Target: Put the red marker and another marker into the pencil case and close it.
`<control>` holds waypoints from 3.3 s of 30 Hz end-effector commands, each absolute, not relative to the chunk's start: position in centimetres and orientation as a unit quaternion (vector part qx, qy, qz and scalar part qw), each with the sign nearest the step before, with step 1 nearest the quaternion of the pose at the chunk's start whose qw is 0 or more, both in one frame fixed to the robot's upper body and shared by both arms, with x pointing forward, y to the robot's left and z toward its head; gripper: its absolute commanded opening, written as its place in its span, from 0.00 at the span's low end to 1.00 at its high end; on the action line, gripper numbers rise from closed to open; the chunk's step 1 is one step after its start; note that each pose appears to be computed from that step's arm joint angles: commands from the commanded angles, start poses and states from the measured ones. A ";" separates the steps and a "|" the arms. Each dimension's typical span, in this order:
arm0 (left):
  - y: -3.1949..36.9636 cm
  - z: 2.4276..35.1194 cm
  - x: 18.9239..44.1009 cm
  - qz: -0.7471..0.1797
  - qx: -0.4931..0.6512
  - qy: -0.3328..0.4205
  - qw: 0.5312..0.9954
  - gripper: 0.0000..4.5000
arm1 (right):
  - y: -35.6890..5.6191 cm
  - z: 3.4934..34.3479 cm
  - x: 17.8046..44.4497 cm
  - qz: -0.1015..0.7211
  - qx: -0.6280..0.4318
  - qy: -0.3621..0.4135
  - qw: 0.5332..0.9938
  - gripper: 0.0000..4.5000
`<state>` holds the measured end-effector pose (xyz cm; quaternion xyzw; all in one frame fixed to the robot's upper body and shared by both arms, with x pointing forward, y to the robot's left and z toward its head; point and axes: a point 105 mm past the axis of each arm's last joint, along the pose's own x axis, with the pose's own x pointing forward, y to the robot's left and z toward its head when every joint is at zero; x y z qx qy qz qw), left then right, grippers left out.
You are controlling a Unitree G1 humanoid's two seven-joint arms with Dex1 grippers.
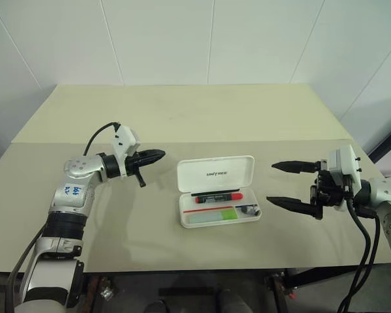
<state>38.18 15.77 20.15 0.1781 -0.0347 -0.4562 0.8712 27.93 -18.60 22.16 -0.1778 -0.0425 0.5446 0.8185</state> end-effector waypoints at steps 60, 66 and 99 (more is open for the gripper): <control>3.5 12.6 31.7 -0.682 0.287 0.091 0.666 0.00 | -18.6 20.7 25.7 0.514 -0.165 -0.048 0.840 1.00; 2.9 12.7 32.0 -0.673 0.291 0.095 0.673 0.00 | -18.3 20.5 25.6 0.510 -0.159 -0.053 0.844 1.00; 17.8 20.0 31.1 -0.546 0.119 -0.081 0.825 0.82 | -22.1 20.5 29.8 0.480 -0.194 -0.051 0.854 1.00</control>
